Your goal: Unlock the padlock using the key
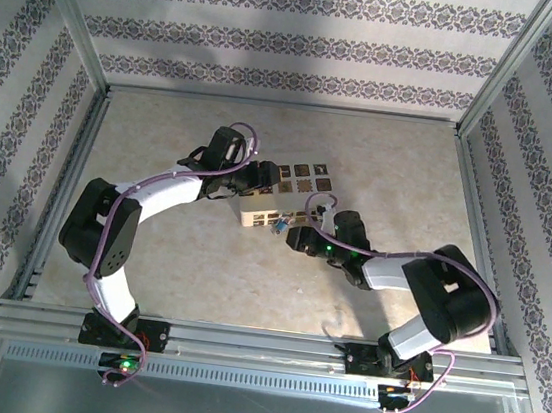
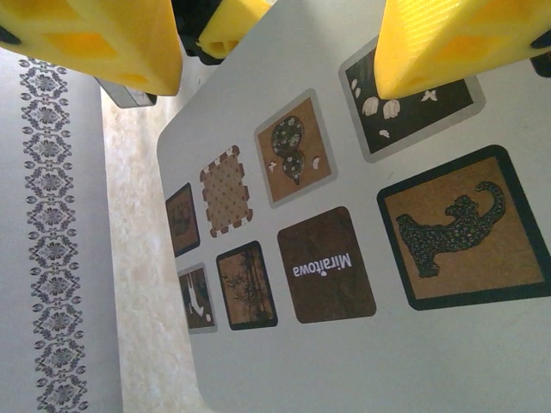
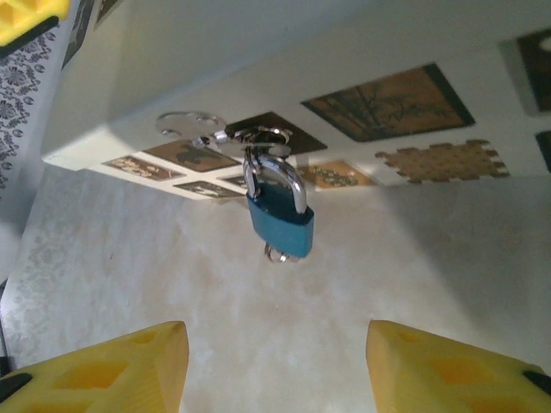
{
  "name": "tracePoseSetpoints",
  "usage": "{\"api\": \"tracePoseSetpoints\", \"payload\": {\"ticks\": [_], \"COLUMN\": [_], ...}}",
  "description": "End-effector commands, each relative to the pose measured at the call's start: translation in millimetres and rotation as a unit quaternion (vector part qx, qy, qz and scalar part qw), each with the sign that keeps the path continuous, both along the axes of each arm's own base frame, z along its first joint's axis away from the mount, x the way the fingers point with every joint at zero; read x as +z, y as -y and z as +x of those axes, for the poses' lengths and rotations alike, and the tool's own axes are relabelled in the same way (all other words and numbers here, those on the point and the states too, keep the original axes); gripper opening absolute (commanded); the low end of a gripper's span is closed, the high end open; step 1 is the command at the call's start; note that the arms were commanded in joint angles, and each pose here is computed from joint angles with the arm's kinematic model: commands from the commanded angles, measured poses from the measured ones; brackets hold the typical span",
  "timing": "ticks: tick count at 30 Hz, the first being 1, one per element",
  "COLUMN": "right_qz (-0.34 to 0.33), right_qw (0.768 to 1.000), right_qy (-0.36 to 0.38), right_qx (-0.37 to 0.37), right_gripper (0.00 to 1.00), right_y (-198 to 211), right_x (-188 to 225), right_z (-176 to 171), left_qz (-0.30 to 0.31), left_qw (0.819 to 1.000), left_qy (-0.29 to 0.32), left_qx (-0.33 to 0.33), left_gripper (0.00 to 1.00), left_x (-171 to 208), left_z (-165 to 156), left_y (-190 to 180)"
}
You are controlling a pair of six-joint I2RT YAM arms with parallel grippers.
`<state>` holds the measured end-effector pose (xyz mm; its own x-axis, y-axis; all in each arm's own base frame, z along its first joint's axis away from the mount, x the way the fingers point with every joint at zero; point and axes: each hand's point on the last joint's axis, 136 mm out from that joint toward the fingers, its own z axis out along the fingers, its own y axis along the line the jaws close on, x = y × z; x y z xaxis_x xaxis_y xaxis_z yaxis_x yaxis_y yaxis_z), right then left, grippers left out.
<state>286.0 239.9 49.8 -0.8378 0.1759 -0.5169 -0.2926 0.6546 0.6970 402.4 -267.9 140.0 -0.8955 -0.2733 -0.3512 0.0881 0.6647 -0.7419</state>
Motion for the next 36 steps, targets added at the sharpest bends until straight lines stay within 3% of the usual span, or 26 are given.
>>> {"api": "tracePoseSetpoints", "payload": {"ticks": [1, 19, 36], "right_qz": [0.035, 0.045, 0.04], "right_qw": [0.998, 0.998, 0.999], "right_qy": [0.053, 0.033, 0.005], "right_qx": [-0.012, 0.0, 0.01], "right_gripper": [0.56, 0.5, 0.3], "right_y": [-12, -34, -36], "right_x": [23, -1, -17], "right_z": [21, 33, 22], "left_qz": [-0.003, 0.001, 0.001], "left_qw": [1.0, 1.0, 1.0], "left_qy": [0.014, 0.007, 0.006], "left_qx": [0.004, 0.008, 0.017], "left_gripper": [0.6, 0.6, 0.6], "left_x": [7, -2, -5], "left_z": [8, 8, 9], "left_y": [5, 3, 0]}}
